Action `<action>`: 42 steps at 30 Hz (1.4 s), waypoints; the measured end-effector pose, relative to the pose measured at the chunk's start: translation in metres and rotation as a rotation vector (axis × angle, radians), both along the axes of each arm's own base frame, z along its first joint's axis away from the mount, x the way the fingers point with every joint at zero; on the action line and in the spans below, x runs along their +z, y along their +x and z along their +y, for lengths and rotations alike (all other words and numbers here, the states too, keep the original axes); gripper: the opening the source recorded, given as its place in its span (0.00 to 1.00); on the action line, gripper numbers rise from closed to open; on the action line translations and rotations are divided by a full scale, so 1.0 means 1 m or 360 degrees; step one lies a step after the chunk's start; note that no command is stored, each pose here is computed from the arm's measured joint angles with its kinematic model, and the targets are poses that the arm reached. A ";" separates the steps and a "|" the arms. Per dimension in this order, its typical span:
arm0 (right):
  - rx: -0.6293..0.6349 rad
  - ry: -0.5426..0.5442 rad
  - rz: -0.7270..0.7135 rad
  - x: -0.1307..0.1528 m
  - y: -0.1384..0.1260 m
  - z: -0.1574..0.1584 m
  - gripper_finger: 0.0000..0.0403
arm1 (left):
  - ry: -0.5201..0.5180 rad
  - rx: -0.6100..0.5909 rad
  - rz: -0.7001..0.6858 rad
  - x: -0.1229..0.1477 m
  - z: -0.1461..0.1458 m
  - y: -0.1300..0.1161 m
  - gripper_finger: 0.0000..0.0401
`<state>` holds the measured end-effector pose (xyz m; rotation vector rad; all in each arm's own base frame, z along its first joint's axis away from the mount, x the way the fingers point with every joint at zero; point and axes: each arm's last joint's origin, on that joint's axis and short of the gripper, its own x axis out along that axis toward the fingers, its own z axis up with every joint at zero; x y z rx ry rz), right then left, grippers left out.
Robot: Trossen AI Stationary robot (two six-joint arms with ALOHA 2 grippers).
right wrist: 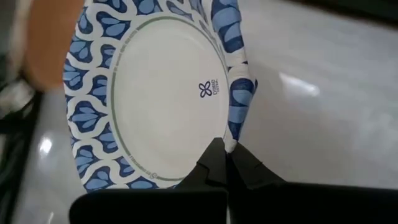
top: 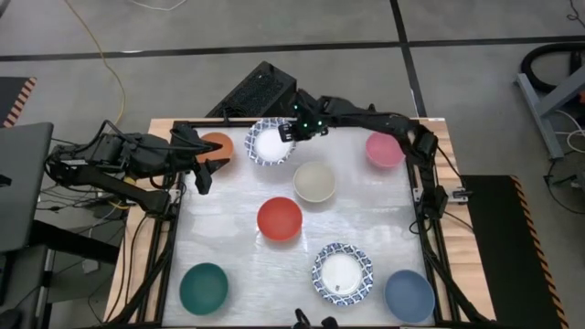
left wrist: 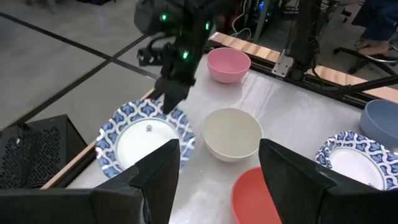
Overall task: Nest bowls inside each other
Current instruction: Stack the white patterned bowl on top of the white patterned bowl
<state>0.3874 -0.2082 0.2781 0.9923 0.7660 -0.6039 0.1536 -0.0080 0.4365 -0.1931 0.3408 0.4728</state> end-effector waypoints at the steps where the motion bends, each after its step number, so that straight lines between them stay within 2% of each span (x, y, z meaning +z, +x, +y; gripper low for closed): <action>1: 0.0045 0.0012 0.0013 0.005 -0.001 0.001 0.01 | 0.0001 0.0000 0.0006 0.000 0.000 0.000 0.52; 4: 0.0189 0.0019 0.0045 0.025 -0.011 0.011 0.01 | 0.0002 -0.0004 0.0021 -0.001 0.000 -0.001 0.52; 6: 0.0301 0.0008 -0.0018 0.046 -0.021 0.021 0.01 | -0.0003 -0.0013 0.0019 -0.001 0.000 -0.001 0.52; 10: 0.0438 -0.0044 -0.0063 0.095 -0.059 0.053 0.01 | -0.0003 -0.0014 0.0020 -0.001 0.000 -0.001 0.52; 15: 0.0468 -0.0129 -0.0048 0.146 -0.117 0.100 0.01 | -0.0004 -0.0014 0.0016 -0.001 0.000 -0.001 0.52; 19: 0.0426 -0.0138 0.0121 0.159 -0.157 0.142 0.01 | -0.0008 -0.0016 0.0000 0.000 0.000 -0.001 0.52; 22: 0.0427 -0.0069 0.0158 0.152 -0.176 0.174 0.01 | -0.0014 -0.0025 -0.0010 0.001 0.000 0.000 0.52; 26: 0.0422 0.0135 0.0145 0.129 -0.198 0.215 0.01 | -0.0016 -0.0024 -0.0013 0.001 0.000 0.000 0.52; 30: 0.0373 0.0297 0.0045 0.103 -0.213 0.251 0.01 | -0.0022 -0.0022 -0.0016 0.001 0.000 0.000 0.52; 35: 0.0319 0.0383 -0.0056 0.070 -0.221 0.285 0.01 | -0.0020 -0.0022 -0.0015 0.001 0.000 0.000 0.52; 42: 0.0398 0.0410 0.0118 0.018 -0.227 0.324 0.01 | -0.0019 -0.0023 -0.0014 0.001 0.000 0.000 0.52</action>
